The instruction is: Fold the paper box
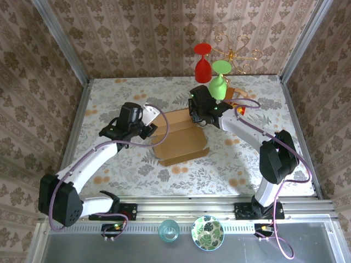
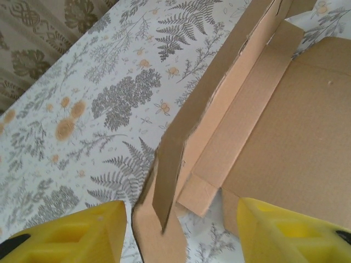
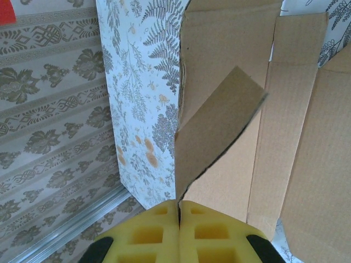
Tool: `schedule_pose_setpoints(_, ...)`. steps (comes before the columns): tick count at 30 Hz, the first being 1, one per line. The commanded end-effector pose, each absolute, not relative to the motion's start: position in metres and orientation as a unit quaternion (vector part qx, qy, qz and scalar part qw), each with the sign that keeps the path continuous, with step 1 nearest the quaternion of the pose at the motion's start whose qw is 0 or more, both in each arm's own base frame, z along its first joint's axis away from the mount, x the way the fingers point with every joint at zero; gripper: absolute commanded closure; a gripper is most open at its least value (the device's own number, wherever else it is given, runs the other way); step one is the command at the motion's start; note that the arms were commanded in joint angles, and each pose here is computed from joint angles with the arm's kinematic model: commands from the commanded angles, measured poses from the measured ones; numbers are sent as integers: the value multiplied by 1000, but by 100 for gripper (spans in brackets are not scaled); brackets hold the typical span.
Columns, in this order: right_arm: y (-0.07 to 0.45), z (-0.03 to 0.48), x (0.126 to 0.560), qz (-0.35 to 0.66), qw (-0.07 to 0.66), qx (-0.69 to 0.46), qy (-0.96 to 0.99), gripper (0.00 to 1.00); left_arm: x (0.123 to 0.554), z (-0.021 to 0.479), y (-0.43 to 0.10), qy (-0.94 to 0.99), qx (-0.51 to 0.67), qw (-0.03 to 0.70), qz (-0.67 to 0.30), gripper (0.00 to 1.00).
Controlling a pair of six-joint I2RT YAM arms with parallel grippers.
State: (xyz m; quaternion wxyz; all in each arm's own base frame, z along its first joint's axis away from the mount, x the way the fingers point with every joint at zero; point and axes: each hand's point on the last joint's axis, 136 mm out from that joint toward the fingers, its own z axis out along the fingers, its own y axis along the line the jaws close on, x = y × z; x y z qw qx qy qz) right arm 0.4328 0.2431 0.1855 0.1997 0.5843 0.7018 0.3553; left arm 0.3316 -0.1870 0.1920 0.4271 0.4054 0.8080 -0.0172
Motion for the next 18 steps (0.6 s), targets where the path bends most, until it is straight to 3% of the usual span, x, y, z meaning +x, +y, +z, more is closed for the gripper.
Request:
schedule_pose_setpoints(1,236,201,429,361,200,593,691,100,346,203,-200,779,440,447,11,46)
schedule_pose_setpoints(7,234,201,429,362,197,595,690,100,361,199,-199,784,427,450,34,61)
schedule_pose_setpoints(13,232,198,429,361,195,598,688,100,362,198,-201,787,423,449,32,99)
schedule_pose_setpoints(16,232,198,430,366,195,598,686,100,357,198,-202,784,427,449,24,100)
schedule_pose_setpoints(18,235,201,433,380,196,594,681,90,354,197,-203,782,431,449,18,100)
